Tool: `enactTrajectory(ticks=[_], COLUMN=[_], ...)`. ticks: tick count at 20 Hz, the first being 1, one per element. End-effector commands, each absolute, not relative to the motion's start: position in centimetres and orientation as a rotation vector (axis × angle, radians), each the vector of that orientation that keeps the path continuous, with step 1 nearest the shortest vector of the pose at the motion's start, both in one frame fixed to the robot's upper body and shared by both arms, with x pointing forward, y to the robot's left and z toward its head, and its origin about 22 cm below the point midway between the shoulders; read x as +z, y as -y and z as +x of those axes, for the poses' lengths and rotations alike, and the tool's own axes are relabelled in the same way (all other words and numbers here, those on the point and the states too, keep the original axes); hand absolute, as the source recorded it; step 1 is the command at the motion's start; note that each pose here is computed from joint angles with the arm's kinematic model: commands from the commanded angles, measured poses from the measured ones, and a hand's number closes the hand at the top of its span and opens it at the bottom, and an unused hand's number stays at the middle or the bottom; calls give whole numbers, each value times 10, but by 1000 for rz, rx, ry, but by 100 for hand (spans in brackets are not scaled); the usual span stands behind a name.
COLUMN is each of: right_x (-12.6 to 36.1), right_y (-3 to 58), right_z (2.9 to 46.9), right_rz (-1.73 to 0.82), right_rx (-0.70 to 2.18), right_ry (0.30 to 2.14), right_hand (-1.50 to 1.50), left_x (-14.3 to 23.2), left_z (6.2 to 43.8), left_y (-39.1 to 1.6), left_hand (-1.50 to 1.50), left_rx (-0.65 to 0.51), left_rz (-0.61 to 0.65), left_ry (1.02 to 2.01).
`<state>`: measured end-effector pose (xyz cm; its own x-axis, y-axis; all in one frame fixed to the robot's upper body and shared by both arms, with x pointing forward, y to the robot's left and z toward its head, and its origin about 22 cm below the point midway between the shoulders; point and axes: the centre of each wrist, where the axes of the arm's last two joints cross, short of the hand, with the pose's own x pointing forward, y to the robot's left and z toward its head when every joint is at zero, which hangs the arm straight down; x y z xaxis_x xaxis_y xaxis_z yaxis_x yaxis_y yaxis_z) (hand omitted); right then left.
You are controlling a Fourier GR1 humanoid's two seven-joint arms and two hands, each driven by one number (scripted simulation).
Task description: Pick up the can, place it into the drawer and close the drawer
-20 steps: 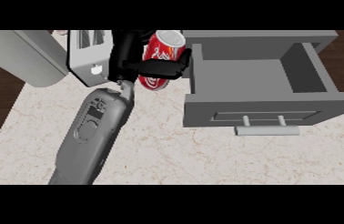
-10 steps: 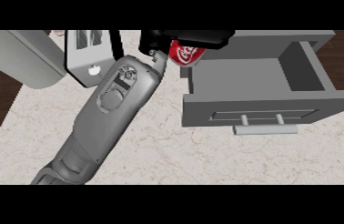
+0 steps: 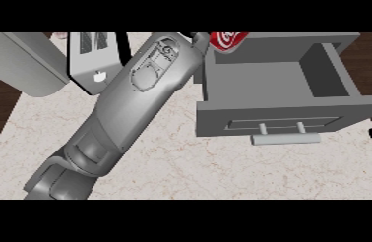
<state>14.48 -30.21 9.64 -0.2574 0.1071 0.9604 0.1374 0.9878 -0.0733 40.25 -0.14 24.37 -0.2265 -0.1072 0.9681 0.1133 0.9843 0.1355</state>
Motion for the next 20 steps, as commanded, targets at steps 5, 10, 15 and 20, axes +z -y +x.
enactTrajectory(ticks=[5,10,15,20], right_x=[96,110,101,109], right_y=[303,287,287,293], right_z=[170,159,174,166], right_rz=[-175,-155,-148,-149], right_rx=[-27,7,20,7], right_ry=[1829,1858,1834,1875], right_hand=[-150,-150,-150,-150], left_x=[247,236,232,233], left_z=[418,418,419,420], left_y=[16,23,27,30], left_hand=[150,150,150,150], left_rx=[-222,-255,-241,-240], left_rz=[41,100,103,180], left_ry=[1775,1782,1745,1780])
